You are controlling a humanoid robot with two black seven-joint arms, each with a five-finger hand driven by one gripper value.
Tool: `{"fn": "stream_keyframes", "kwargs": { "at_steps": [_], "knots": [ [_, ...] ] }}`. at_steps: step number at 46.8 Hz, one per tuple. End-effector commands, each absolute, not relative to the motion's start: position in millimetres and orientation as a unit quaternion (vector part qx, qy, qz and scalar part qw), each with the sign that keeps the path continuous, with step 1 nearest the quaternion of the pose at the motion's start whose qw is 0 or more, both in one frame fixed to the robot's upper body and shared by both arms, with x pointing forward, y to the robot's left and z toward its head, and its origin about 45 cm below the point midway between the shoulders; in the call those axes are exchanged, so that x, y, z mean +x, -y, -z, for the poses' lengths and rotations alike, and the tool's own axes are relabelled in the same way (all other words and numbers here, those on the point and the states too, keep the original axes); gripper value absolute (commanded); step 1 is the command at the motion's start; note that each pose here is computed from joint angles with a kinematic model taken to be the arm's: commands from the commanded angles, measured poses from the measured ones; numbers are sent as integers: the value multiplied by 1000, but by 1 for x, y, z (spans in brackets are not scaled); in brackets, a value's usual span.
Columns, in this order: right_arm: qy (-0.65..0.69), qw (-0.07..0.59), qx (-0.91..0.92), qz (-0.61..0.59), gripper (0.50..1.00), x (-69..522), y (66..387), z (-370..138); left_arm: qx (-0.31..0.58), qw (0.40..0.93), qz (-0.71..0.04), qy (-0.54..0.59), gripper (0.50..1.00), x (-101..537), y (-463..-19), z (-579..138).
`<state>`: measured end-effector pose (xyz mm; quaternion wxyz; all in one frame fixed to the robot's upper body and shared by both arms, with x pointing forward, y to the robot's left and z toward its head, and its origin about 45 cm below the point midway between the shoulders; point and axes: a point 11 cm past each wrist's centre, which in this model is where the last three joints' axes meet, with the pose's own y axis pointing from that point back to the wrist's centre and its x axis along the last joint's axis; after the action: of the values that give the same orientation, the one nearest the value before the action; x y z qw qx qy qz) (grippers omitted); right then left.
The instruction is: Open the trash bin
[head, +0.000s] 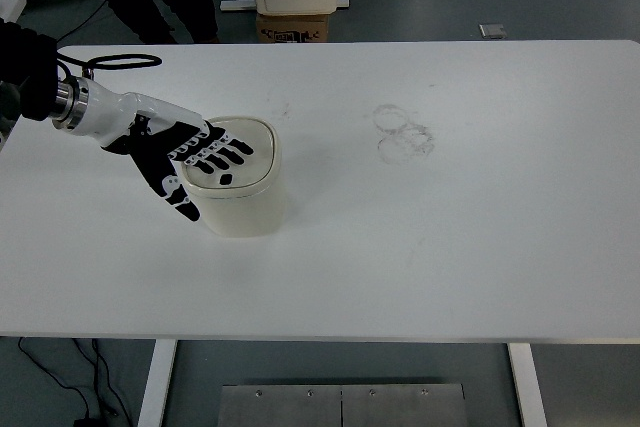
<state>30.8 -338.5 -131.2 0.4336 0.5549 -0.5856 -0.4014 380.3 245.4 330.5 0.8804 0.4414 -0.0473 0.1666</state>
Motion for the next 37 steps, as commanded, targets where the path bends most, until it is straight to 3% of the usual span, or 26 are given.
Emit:
{"fn": "stream_keyframes", "kwargs": {
  "at_steps": [1,22,37],
  "knots": [
    [586,433,555,401,991,31,338,131,441,880,-170,49,1000,382,-247,-333],
    [585,434,555,402,991,30,339,131,386,895,-220,39,1000,399,-248,-374],
    [586,433,555,401,991,31,338,131,302,903,-305,-8,1000,429,-276,-397]
  ]
}}
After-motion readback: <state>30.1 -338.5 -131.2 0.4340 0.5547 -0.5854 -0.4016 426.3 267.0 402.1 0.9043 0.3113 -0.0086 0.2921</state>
